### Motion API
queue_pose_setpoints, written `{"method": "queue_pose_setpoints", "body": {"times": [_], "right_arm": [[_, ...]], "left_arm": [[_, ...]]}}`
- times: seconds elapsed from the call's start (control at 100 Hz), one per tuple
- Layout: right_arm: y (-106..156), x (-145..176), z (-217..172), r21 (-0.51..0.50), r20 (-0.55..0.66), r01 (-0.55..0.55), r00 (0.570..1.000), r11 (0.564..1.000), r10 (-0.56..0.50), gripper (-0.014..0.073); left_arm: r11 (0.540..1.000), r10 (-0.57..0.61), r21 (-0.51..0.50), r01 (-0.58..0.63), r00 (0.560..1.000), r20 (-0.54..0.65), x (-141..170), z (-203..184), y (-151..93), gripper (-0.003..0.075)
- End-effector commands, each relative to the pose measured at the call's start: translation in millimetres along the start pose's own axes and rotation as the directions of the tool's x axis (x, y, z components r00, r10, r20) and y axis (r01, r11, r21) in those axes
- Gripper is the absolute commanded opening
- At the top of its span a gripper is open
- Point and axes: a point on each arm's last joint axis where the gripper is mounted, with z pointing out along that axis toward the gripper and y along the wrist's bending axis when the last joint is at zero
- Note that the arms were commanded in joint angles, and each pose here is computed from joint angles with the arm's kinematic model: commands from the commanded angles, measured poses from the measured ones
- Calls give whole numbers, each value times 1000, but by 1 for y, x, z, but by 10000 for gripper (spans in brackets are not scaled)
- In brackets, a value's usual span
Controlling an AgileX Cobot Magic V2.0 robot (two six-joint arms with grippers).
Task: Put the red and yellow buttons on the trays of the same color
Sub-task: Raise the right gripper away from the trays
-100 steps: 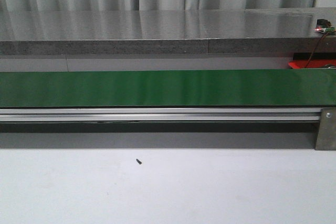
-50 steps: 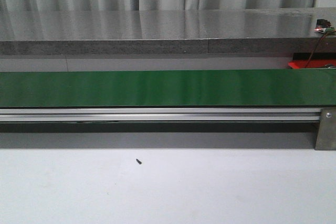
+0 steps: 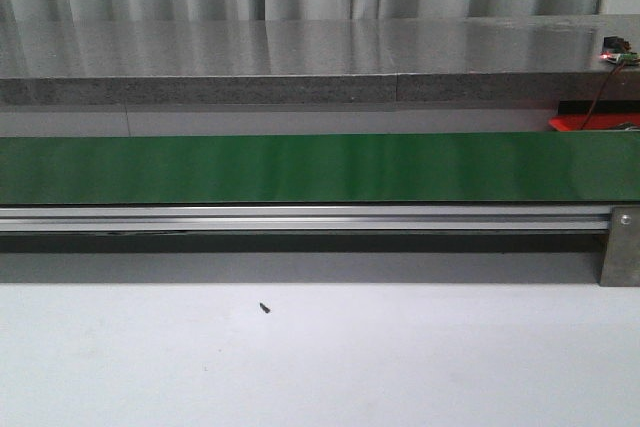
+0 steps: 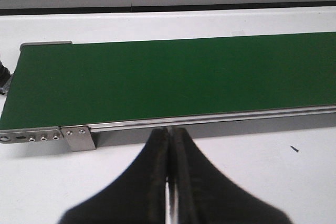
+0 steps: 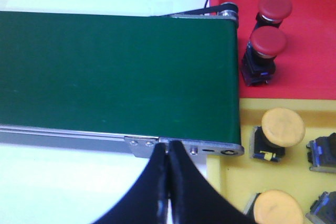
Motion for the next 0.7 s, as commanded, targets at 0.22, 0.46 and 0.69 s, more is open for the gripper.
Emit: {"method": "queue_pose_setpoints", "body": {"times": [0.22, 0.46, 0.69], "right_arm": [[6, 2, -44, 17, 279, 36, 960, 999, -39, -66], [7, 28, -71, 38, 429, 36, 902, 999, -49, -66], [8, 38, -83, 39, 483, 41, 874, 998, -55, -66]], "left_arm": [[1000, -13, -3, 13, 996, 89, -13, -4, -1, -20], [1000, -13, -3, 13, 996, 89, -13, -4, -1, -20], [1000, -13, -3, 13, 996, 89, -13, -4, -1, -20]]}}
